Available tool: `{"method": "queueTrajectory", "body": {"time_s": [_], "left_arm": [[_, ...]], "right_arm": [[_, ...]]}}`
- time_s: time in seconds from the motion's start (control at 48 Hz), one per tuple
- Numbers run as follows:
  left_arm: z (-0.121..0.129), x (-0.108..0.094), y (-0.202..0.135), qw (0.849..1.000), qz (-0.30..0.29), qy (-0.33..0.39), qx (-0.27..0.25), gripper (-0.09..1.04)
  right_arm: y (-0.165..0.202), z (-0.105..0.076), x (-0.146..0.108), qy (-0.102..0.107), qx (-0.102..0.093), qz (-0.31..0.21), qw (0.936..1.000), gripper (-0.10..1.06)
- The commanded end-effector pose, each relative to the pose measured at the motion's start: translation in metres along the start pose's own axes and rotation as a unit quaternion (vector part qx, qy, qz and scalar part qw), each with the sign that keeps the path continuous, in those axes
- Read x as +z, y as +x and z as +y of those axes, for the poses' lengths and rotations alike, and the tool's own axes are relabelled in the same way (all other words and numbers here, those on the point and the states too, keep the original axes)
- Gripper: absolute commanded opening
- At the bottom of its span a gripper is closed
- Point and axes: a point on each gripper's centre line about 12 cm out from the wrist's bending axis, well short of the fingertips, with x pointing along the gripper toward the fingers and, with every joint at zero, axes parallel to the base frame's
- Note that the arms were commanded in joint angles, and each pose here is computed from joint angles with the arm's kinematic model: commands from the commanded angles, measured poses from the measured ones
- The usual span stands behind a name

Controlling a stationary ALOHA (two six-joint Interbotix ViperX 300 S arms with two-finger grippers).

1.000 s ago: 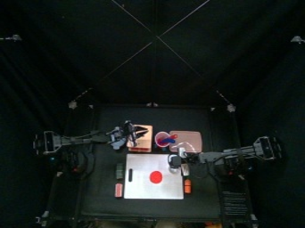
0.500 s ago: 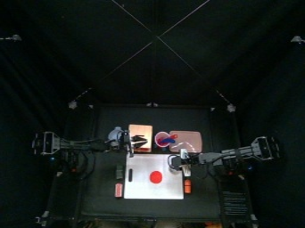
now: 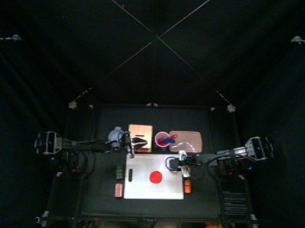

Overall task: Get the cutter from the drawer then cut the dough then place the extra dough in the bowl
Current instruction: Cut the dough

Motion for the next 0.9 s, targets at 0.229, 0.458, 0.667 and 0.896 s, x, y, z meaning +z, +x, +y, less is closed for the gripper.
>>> {"method": "queueTrajectory", "body": {"time_s": [0.229,0.458,0.667,0.896], "left_arm": [[0.001,0.0,-0.001,1.0,0.0,-0.007,0.006,0.61],[0.0,-0.003,-0.002,1.0,0.005,-0.008,0.004,0.61],[0.0,-0.007,-0.003,1.0,0.01,-0.013,0.007,0.61],[0.002,-0.011,-0.005,1.0,0.016,-0.018,0.013,0.61]], "right_arm": [[-0.011,0.002,0.024,-0.004,0.001,-0.037,0.9993,0.36],[-0.018,0.012,0.063,-0.007,0.011,-0.075,0.9971,0.36],[-0.009,0.024,0.097,-0.023,0.021,-0.092,0.9953,0.35],[0.018,0.029,0.113,-0.031,0.022,-0.061,0.9974,0.35]]}}
